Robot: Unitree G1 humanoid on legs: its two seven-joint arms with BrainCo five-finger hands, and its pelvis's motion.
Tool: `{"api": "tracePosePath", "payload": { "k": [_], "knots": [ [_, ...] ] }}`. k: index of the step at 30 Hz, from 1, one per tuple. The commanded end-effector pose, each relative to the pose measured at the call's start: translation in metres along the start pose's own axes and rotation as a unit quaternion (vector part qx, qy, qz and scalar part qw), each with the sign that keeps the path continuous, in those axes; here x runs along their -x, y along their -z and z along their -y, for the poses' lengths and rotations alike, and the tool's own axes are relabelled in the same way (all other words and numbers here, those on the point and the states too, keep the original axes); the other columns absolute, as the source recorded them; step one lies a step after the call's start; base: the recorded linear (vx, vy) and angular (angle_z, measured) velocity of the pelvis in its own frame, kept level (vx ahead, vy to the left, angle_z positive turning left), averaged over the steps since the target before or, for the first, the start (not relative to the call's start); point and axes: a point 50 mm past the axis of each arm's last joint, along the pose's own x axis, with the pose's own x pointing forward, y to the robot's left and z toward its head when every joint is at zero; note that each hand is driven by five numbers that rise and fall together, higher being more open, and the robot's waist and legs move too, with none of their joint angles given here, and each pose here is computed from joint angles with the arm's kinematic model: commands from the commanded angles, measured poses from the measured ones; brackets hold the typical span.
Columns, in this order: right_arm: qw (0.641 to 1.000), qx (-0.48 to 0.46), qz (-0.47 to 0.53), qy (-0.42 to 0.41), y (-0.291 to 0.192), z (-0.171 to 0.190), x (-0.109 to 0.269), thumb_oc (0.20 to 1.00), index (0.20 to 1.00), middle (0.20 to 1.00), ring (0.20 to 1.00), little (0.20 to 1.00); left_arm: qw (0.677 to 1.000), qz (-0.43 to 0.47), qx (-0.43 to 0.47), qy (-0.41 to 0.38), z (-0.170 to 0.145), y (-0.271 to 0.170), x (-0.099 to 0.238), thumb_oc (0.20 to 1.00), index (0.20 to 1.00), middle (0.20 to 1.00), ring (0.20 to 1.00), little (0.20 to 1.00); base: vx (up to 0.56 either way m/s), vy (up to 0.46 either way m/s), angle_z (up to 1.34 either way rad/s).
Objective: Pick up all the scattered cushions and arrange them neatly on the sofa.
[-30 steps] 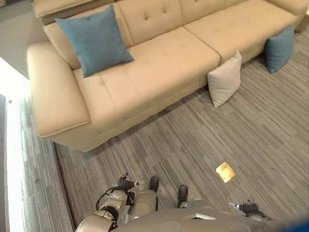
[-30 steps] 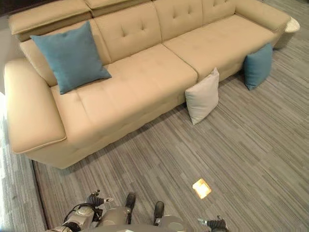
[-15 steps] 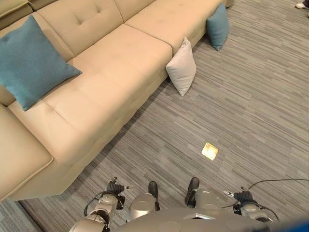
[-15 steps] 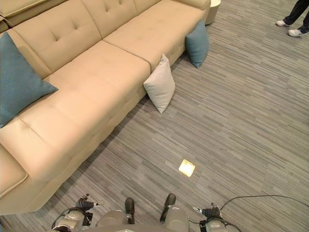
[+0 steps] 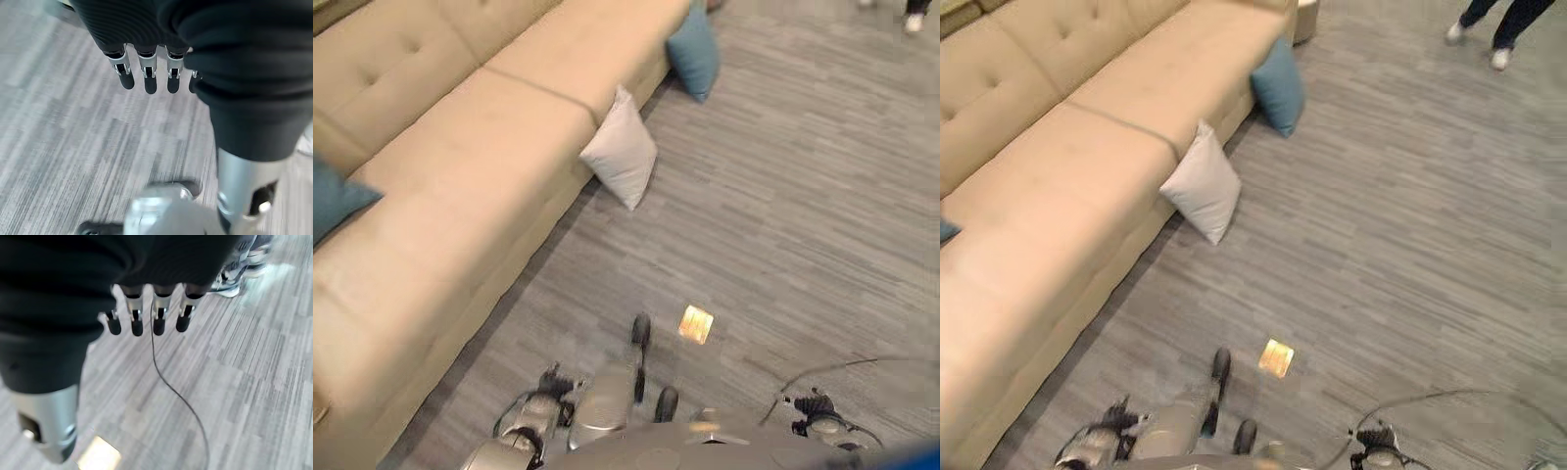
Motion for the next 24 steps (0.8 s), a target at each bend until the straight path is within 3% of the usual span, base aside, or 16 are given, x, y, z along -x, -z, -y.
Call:
{"api": "tracePosePath", "payload": {
  "k": [1,11,15,24],
  "knots": [
    [0.998,-0.013,0.069,-0.007,-0.041,-0.004,-0.001,1.000,1.000,1.000,1.000,1.000,0.996,0.094,-0.003,-0.007,-0.007,-0.056,-0.004,1.000,1.000,1.000,1.000,1.000,0.16,0.094,0.10],
    [0.998,0.006,0.066,-0.011,-0.035,-0.002,-0.002,1.000,1.000,1.000,1.000,1.000,0.997,0.073,-0.006,0.002,0.001,-0.043,-0.004,1.000,1.000,1.000,1.000,1.000,0.36,-0.183,0.50],
    [0.997,-0.018,0.073,0.002,-0.039,0.004,-0.003,1.000,1.000,1.000,1.000,1.000,0.994,0.105,0.008,0.014,0.010,-0.064,-0.002,1.000,1.000,1.000,1.000,1.000,0.28,-0.351,0.23],
    [0.998,0.004,0.064,-0.015,-0.031,-0.006,0.000,1.000,1.000,1.000,1.000,1.000,0.999,0.041,0.009,0.003,0.002,-0.024,-0.002,1.000,1.000,1.000,1.000,1.000,0.34,-0.003,-0.17]
  ]
}}
